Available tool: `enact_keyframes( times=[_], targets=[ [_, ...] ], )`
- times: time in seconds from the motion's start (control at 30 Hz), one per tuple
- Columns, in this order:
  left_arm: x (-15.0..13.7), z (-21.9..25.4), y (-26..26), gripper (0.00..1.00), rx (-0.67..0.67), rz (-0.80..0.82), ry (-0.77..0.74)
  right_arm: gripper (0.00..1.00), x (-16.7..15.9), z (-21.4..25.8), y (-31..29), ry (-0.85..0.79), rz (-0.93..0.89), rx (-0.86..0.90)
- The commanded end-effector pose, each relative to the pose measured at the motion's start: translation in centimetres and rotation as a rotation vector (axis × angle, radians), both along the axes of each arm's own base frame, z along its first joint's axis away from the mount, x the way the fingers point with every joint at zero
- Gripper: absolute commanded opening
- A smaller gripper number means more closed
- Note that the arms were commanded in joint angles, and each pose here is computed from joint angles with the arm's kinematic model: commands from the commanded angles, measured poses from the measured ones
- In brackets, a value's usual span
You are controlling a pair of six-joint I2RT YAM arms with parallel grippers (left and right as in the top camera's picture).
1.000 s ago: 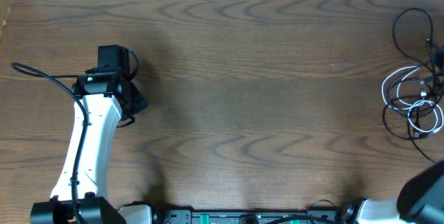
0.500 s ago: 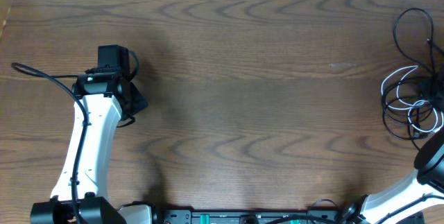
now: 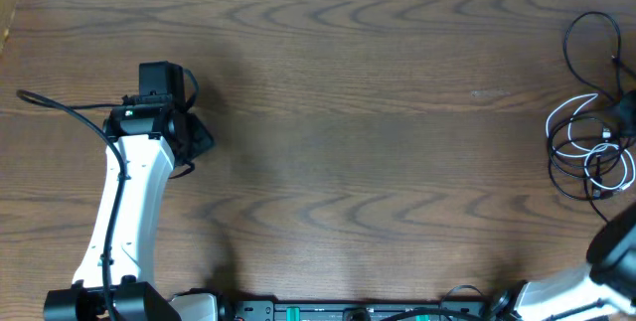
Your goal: Untangle cables
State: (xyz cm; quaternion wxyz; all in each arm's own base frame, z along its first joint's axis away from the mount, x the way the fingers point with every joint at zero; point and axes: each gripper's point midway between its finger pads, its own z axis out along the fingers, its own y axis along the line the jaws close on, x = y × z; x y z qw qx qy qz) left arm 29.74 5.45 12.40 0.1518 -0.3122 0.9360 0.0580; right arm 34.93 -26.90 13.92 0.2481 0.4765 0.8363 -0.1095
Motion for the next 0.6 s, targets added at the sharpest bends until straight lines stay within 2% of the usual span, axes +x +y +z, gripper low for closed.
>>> enact_keyframes(
  times=[0.0,0.13,0.23,0.3,0.4,0.5,0.57],
  targets=[
    [1.0,-0.1,-1.8,0.71,-0.108,-0.024,-0.050,0.72,0.3,6.9,0.2,-0.152,0.018,-0.076],
    [4.0,0.9,-5.0,0.71,-0.220,-0.119,-0.174,0.76,1.7,8.5,3.7,-0.255,0.151,0.033],
    [6.6,2.6,-9.1,0.71,-0.270,-0.316,-0.295,0.76,4.0,8.5,9.5,-0.321,0.464,0.178],
    [7.4,3.4,-12.6,0.72,-0.221,-0.502,-0.343,0.77,4.6,7.8,13.3,-0.289,0.645,0.218],
    [6.8,2.8,-14.1,0.75,-0.124,-0.579,-0.305,0.81,4.3,6.4,16.8,-0.170,0.780,0.183],
    [5.0,1.6,-13.2,0.76,-0.001,-0.574,-0.203,0.87,3.3,5.1,19.3,-0.034,0.843,0.150],
    [3.4,0.8,-12.2,0.77,0.027,-0.550,-0.126,0.89,2.3,4.3,21.0,0.054,0.875,0.141]
  ],
)
